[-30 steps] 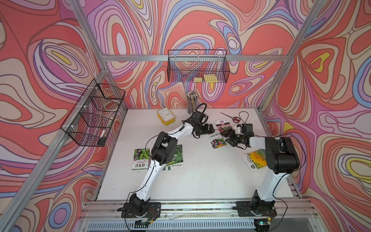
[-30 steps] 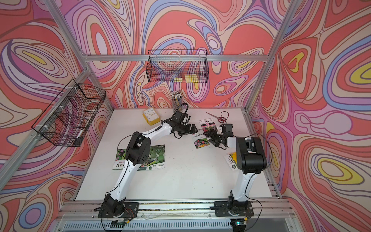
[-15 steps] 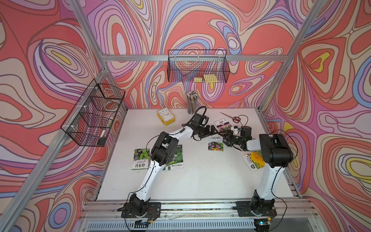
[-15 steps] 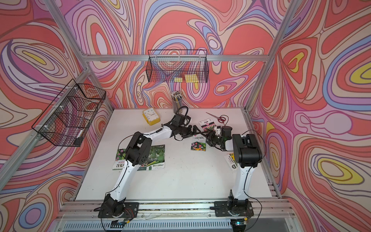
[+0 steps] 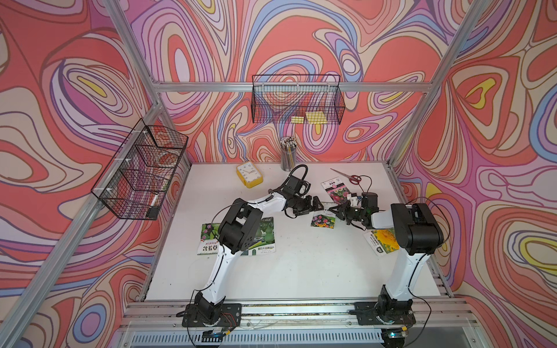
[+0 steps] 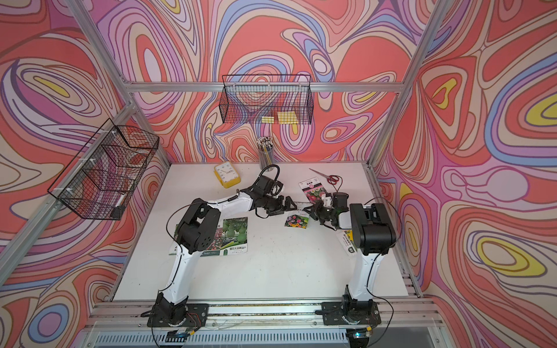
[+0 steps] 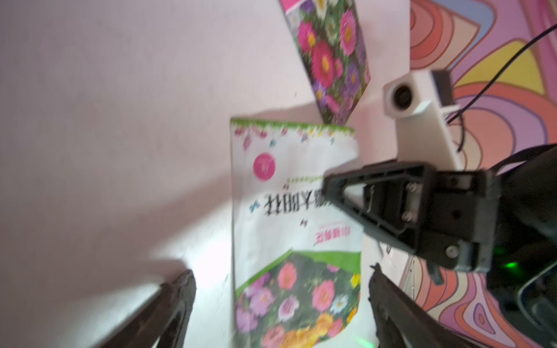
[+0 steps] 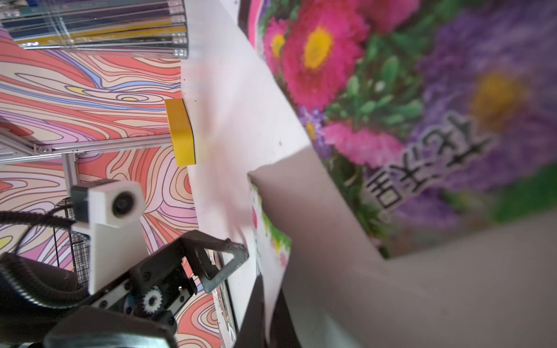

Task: Arrange the seed packets in a row
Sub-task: Pick up the seed packet from the center of the board, then place the seed packet at the center of the board.

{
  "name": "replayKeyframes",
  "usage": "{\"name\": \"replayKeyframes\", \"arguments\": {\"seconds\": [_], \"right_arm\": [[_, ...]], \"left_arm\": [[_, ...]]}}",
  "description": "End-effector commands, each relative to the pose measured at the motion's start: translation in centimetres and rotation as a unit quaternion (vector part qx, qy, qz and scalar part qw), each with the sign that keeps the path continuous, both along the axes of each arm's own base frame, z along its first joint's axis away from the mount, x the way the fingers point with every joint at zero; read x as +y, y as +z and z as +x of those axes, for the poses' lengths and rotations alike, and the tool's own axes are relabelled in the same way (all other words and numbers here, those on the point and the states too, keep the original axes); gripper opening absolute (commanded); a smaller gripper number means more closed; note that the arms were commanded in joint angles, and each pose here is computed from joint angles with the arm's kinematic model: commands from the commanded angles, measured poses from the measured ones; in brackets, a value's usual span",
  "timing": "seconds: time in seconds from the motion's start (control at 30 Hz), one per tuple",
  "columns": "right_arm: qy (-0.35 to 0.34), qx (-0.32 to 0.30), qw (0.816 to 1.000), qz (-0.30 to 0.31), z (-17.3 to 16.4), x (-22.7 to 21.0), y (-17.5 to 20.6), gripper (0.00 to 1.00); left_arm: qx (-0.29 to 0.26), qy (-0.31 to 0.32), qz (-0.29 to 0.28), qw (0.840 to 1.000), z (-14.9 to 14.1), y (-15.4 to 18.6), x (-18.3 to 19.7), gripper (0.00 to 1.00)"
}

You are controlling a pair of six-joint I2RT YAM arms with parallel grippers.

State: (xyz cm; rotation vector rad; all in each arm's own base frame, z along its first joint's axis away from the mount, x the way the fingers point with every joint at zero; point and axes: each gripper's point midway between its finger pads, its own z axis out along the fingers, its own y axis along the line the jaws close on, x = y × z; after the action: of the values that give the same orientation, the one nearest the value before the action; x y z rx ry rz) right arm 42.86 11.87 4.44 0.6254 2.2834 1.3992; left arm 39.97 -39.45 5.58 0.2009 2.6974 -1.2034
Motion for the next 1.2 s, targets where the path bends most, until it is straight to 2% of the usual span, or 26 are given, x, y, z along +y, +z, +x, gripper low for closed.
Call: {"name": "replayKeyframes", "arguments": {"seconds": [0.0,0.1,0.23,0.3,0.4,0.47,0.57,0.7,0.87,1.07,1.17], "right_arm": [[-0.007,-0.058,0.998,0.001,0.4,0.0,3.3,0.0],[-0.055,-0.08,0.995,-0.009,0.4,-0.4,5.0,0.0],[-0.088,-0.118,0.989,-0.018,0.5,2.4,7.5,0.0],[-0.098,-0.128,0.987,-0.02,0.4,4.1,8.2,0.0],[-0.112,-0.143,0.983,-0.036,0.2,6.6,8.9,0.0],[-0.124,-0.156,0.979,-0.047,-0.1,7.8,9.3,0.0],[-0.142,-0.176,0.973,-0.049,-0.5,8.5,9.8,0.0],[-0.158,-0.181,0.969,-0.051,-0.9,8.6,9.6,0.0],[-0.177,-0.185,0.967,-0.015,-1.3,8.4,9.9,0.0],[-0.185,-0.195,0.963,0.012,-1.6,8.9,10.6,0.0],[-0.187,-0.199,0.962,0.015,-1.8,8.7,11.1,0.0]], "left_arm": [[0.013,-0.005,0.03,0.999,-3.6,0.8,2.7,0.9],[0.023,0.049,-0.013,0.998,-5.4,1.9,3.7,0.9],[0.039,0.135,-0.088,0.986,-6.5,3.1,3.5,0.93],[0.041,0.149,-0.093,0.984,-7.0,3.2,3.2,0.94],[0.027,0.163,-0.102,0.981,-7.4,4.2,2.8,0.95],[0.007,0.188,-0.134,0.973,-7.2,5.5,2.9,0.99],[-0.023,0.225,-0.176,0.958,-6.9,7.4,3.7,0.99],[-0.06,0.239,-0.198,0.949,-7.5,9.4,4.2,0.99],[-0.089,0.273,-0.188,0.939,-8.1,9.8,5.3,0.98],[-0.087,0.264,-0.144,0.95,-8.2,8.8,4.1,0.97],[-0.087,0.277,-0.14,0.947,-8.3,8.1,4.3,0.96]]}}
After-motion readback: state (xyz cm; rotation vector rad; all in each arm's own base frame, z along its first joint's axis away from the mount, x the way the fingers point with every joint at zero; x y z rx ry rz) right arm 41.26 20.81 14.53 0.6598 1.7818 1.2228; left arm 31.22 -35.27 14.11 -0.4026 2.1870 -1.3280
